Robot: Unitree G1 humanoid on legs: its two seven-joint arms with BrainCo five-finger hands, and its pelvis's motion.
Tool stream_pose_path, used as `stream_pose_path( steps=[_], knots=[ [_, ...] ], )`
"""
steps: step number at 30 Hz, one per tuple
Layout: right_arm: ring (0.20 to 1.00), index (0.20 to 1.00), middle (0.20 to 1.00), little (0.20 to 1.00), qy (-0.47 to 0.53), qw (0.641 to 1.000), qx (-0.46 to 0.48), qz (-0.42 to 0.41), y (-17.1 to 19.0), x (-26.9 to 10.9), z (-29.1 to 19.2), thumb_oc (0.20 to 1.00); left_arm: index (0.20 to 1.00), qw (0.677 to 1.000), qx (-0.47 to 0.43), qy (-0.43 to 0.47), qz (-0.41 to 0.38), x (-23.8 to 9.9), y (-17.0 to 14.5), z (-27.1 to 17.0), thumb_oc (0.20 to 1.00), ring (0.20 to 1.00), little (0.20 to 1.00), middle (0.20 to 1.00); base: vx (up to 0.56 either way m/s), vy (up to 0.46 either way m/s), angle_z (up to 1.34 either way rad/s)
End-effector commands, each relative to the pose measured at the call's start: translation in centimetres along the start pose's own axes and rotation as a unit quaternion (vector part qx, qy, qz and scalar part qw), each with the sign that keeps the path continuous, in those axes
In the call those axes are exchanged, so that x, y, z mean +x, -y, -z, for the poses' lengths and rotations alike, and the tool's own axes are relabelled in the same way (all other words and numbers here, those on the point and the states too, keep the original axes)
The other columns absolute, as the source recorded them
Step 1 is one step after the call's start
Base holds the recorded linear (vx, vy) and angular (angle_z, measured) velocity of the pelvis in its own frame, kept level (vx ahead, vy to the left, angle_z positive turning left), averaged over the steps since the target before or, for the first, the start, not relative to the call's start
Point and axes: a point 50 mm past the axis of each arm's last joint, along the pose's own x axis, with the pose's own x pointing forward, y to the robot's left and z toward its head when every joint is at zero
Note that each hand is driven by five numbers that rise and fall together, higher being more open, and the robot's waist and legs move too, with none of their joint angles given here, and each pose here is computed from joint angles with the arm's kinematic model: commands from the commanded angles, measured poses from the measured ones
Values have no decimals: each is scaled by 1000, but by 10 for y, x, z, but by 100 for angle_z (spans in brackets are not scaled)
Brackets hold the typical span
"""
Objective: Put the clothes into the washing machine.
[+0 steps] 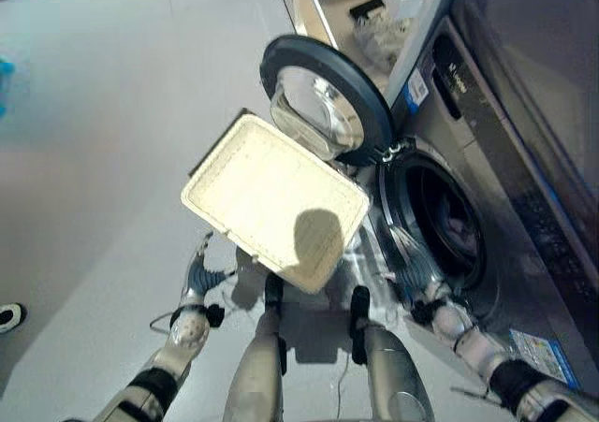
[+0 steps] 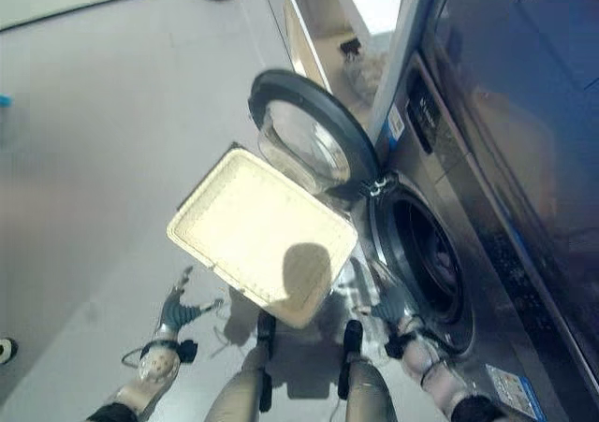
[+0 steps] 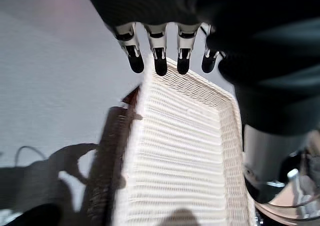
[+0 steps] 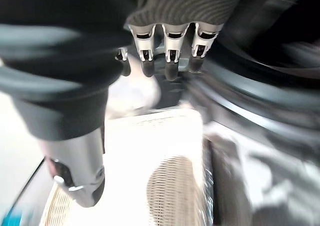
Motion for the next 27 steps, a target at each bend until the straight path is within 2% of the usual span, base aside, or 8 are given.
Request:
stream_pose_path(
  steps=[1,3,5,8,13,20,27],
  knots=[
    [1000,1000,1000,1000,-159,981,96,-53,-18,-29,57,1000,1000,997,8,-57,46,-15,2,28,1000,1000,1000,1000,204,-33,4],
    [1000,1000,1000,1000,-210,970,111,-58,-23,-40,75,1000,1000,995,8,-86,54,-23,2,39,1000,1000,1000,1000,150,-28,5],
    [1000,1000,1000,1000,-338,929,135,-58,-35,-74,112,1000,1000,984,3,-163,68,-46,5,69,1000,1000,1000,1000,259,-30,9],
    [1000,1000,1000,1000,-435,887,140,-64,-44,-101,133,1000,1000,966,-15,-238,103,-69,8,94,1000,1000,1000,1000,194,0,9],
    [1000,1000,1000,1000,-528,833,148,-80,-49,-128,149,1000,1000,934,-39,-322,150,-95,14,116,1000,1000,1000,1000,83,17,0],
    [1000,1000,1000,1000,-553,813,155,-92,-54,-141,153,1000,1000,901,-53,-390,184,-111,18,128,1000,1000,1000,1000,24,6,2],
    [1000,1000,1000,1000,-555,811,149,-107,-57,-144,153,1000,1000,890,-62,-409,191,-114,21,130,1000,1000,1000,1000,0,0,0]
  ],
)
